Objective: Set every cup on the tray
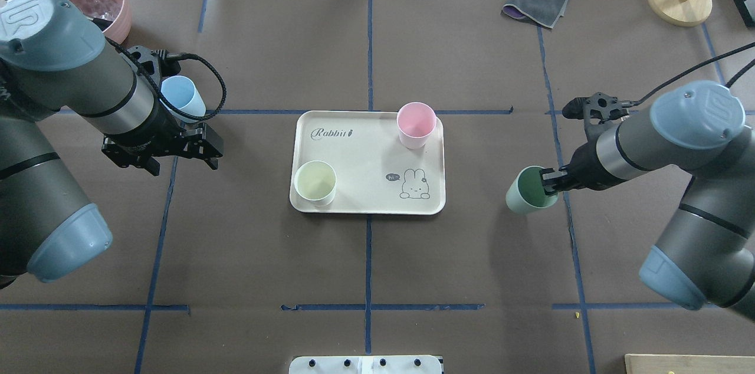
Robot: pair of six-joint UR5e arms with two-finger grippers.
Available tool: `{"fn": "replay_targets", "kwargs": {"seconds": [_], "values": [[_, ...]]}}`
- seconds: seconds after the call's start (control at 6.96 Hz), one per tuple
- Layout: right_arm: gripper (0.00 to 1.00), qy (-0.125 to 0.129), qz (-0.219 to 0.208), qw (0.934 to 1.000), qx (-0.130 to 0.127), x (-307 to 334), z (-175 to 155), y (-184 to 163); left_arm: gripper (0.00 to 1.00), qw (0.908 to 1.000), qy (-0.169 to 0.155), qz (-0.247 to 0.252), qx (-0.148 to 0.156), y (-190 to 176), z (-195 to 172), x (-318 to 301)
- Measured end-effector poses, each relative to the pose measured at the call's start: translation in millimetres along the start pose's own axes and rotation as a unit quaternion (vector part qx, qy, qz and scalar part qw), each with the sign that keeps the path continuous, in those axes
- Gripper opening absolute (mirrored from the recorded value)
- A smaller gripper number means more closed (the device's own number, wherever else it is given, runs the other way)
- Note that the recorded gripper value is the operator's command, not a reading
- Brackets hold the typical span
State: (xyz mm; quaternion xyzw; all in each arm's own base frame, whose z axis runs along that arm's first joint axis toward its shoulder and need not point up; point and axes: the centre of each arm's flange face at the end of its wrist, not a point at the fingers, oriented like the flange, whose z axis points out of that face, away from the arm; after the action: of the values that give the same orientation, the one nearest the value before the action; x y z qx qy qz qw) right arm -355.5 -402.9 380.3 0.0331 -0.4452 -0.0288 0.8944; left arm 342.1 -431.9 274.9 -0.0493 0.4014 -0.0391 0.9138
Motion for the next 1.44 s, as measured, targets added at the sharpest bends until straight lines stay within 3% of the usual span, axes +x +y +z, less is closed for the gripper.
{"fn": "replay_targets", "kwargs": {"seconds": [0.43, 0.86, 1.01, 1.15, 1.29, 1.44], "values": [[0.02, 0.009, 0.089, 0.996, -0.01, -138, -7, -22, 1.0, 1.0, 0.0, 0.0, 0.0, 0, 1, 0], [0.1, 0.034, 0.162, 0.9855, 0.039, -202, 28, -17, 1.0, 1.0, 0.0, 0.001, 0.0, 0, 1, 1], [0.33, 0.042, 0.17, 0.9832, 0.051, -205, 41, -13, 1.0, 1.0, 0.0, 0.001, 0.0, 0, 2, 1], [0.84, 0.048, 0.173, 0.9822, 0.055, -204, 50, -10, 1.0, 1.0, 0.001, 0.002, 0.0, 0, 2, 1], [0.99, 0.054, 0.173, 0.9819, 0.055, -202, 57, -7, 1.0, 1.0, 0.001, 0.002, 0.0, 0, 2, 1], [1.0, 0.057, 0.169, 0.9825, 0.054, -201, 60, -7, 1.0, 1.0, 0.001, 0.002, 0.0, 0, 2, 1]]}}
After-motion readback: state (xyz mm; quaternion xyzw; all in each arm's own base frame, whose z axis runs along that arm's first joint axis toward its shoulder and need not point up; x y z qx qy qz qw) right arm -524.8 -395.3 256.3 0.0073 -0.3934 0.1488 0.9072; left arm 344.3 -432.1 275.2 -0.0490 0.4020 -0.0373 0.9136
